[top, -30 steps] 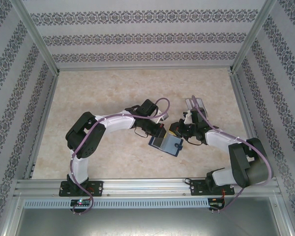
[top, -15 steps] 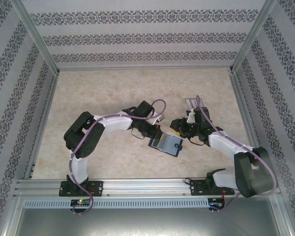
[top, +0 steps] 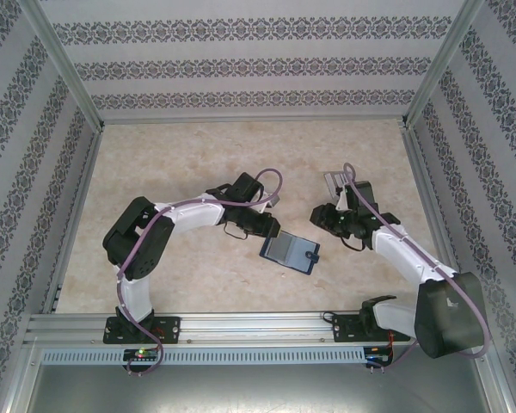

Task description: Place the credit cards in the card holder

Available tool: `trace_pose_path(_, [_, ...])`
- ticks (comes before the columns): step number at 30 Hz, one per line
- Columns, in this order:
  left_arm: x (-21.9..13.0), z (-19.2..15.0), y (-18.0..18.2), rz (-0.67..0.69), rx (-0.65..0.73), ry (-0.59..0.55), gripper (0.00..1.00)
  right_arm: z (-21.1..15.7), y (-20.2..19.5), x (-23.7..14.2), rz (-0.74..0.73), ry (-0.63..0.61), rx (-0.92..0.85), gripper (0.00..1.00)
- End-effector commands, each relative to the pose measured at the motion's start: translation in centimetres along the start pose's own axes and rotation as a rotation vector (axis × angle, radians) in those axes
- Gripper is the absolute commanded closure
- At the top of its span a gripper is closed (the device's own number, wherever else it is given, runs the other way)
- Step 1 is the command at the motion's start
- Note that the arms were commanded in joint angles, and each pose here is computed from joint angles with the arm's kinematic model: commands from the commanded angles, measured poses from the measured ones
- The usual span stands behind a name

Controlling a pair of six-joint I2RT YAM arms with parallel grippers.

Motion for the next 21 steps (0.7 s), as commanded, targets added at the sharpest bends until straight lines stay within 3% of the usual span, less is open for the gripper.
trace_pose_path(1, [-0.5, 0.1, 0.1, -0.03, -0.003, -0.01, 0.72, 1.0, -0.1, -1.1, -0.058, -0.021, -0.062, 0.62])
trace_pose_path(6, [-1.2, 0.1, 0.7, 0.016, 0.0, -0.039, 0.66, 2.4, -0.8, -2.3, -0.126, -0.04, -0.084, 0.6])
trace_pose_path(10, [-2.5, 0.3, 2.0, 0.192, 0.039, -0.117, 0.54, 3.9, -0.7, -3.0, -0.179, -0.051, -0.171, 0.66])
trace_pose_path(13, [-3.5, 0.4, 3.2, 0.317, 0.037, -0.176, 0.41, 5.6, -0.9, -3.5, -0.285, -0.031, -0.238, 0.64])
trace_pose_path(21, [-1.9, -0.1, 2.9, 0.145, 0.061, -0.157, 0.38, 10.2, -2.0, -1.2, -0.455, 0.088, -0.328, 0.59])
Point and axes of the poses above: each hand's point on the last joint's axis, 136 mm out from that joint toward the fingers, its own x axis out along the fingers, its own y axis along the line the jaws close on, z = x × y, the point moved 7 cm from there along -x, back along the fingers, and after that the axes turned 9 degrees about -x, right-handed, at the moved point
